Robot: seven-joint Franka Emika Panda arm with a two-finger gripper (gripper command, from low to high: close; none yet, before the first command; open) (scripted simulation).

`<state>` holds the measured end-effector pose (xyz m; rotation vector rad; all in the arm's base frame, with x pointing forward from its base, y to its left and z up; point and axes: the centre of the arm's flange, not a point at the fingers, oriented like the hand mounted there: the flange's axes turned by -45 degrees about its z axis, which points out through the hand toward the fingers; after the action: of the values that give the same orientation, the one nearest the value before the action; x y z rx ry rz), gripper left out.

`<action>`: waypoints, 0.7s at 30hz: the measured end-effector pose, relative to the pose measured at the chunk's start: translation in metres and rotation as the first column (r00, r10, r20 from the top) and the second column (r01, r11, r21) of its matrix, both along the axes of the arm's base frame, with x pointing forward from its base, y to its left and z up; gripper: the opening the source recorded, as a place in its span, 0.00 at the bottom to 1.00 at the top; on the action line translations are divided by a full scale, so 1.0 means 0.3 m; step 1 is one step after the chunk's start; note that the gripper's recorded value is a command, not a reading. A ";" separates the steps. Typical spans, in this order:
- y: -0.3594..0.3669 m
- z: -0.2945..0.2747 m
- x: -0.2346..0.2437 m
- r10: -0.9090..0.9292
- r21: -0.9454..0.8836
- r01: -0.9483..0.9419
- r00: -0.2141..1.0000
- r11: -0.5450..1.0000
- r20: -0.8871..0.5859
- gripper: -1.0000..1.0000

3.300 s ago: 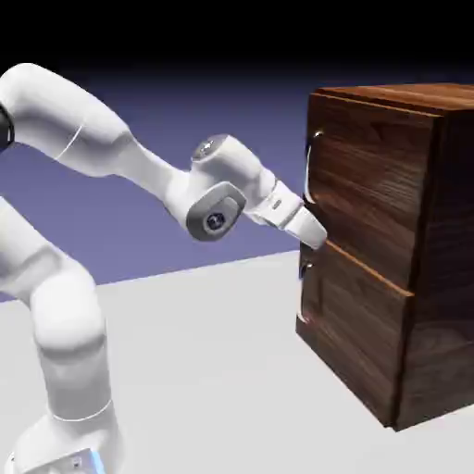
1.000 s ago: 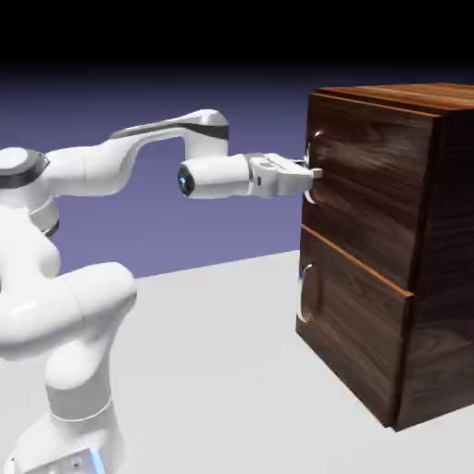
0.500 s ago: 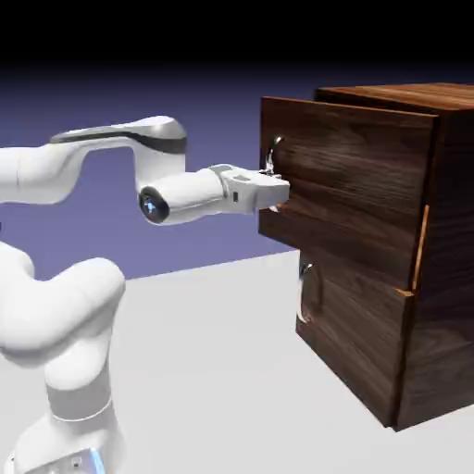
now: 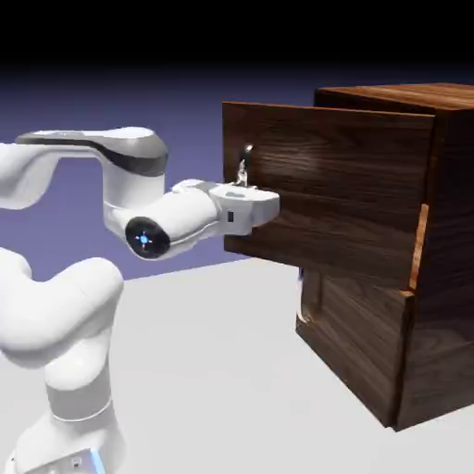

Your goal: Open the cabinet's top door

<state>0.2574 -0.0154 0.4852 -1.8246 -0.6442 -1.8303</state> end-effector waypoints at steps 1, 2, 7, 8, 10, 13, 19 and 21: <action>-0.001 0.000 -0.001 0.001 0.000 -0.001 1.000 1.000 0.000 0.00; -0.003 0.001 -0.001 0.004 -0.002 -0.004 1.000 1.000 0.000 0.00; -0.078 0.000 -0.036 0.073 0.002 -0.073 0.997 0.997 0.001 0.00; -0.080 -0.001 -0.041 0.077 0.005 -0.077 0.997 0.997 0.002 0.00; -0.072 0.003 -0.037 0.080 0.001 -0.080 0.997 0.997 -0.001 0.00; -0.076 0.009 -0.032 0.080 -0.007 -0.080 0.997 0.997 0.000 0.00; -0.184 0.001 -0.069 0.168 -0.004 -0.168 0.986 0.986 -0.002 0.00; -0.221 0.001 -0.079 0.200 -0.004 -0.200 0.980 0.980 -0.002 0.00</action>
<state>0.2337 -0.0817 0.4854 -1.6958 -0.8006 -1.6963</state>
